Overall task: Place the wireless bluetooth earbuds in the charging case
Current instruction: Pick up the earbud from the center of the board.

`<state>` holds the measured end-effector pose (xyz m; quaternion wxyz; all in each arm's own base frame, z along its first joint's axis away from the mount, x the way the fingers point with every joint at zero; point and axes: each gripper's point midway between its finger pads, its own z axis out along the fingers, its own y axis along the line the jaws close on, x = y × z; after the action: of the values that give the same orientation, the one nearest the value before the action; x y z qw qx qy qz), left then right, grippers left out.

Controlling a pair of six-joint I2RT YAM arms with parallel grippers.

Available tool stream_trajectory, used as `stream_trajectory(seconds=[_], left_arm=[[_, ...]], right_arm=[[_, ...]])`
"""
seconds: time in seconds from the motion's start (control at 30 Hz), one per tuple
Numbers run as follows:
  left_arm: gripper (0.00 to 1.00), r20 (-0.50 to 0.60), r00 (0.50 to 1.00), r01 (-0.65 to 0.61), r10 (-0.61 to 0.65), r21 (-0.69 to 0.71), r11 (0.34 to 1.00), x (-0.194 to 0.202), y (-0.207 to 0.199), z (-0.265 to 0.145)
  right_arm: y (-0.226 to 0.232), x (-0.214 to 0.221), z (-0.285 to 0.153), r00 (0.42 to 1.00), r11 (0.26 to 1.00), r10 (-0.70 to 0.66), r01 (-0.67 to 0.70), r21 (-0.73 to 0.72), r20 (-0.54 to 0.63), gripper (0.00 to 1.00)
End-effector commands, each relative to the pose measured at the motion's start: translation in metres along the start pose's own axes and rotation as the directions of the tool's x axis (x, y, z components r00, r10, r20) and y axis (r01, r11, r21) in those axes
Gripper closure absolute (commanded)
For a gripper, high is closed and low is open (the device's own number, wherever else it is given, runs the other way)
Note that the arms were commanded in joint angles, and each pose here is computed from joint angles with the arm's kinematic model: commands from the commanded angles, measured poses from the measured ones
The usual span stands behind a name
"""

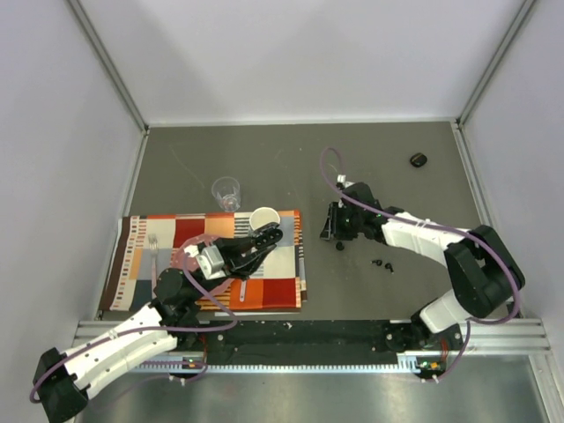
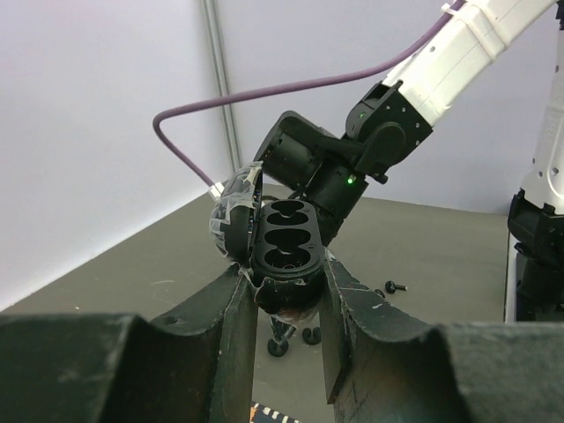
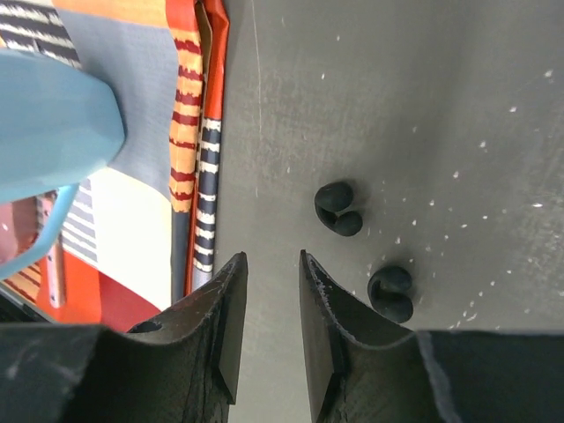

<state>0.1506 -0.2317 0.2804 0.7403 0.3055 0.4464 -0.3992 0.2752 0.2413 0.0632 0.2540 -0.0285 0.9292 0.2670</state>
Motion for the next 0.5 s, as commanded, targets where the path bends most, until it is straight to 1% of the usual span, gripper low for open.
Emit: stream_trajectory(seconds=[0.0, 0.27, 0.47], left_arm=[[1.00, 0.037, 0.999, -0.020, 0.020, -0.019, 1.000, -0.009, 0.004, 0.000], [1.00, 0.035, 0.999, -0.023, 0.023, -0.017, 1.000, -0.008, 0.004, 0.000], [1.00, 0.033, 0.999, -0.025, 0.025, -0.020, 0.999, -0.008, 0.005, 0.000]], right_arm=[[0.013, -0.003, 0.004, 0.994, 0.994, -0.106, 0.106, -0.002, -0.019, 0.70], [0.004, -0.008, 0.012, 0.991, 0.989, -0.135, 0.136, 0.058, -0.026, 0.70], [0.003, -0.005, 0.017, 0.987, 0.986, -0.149, 0.152, 0.064, -0.053, 0.70]])
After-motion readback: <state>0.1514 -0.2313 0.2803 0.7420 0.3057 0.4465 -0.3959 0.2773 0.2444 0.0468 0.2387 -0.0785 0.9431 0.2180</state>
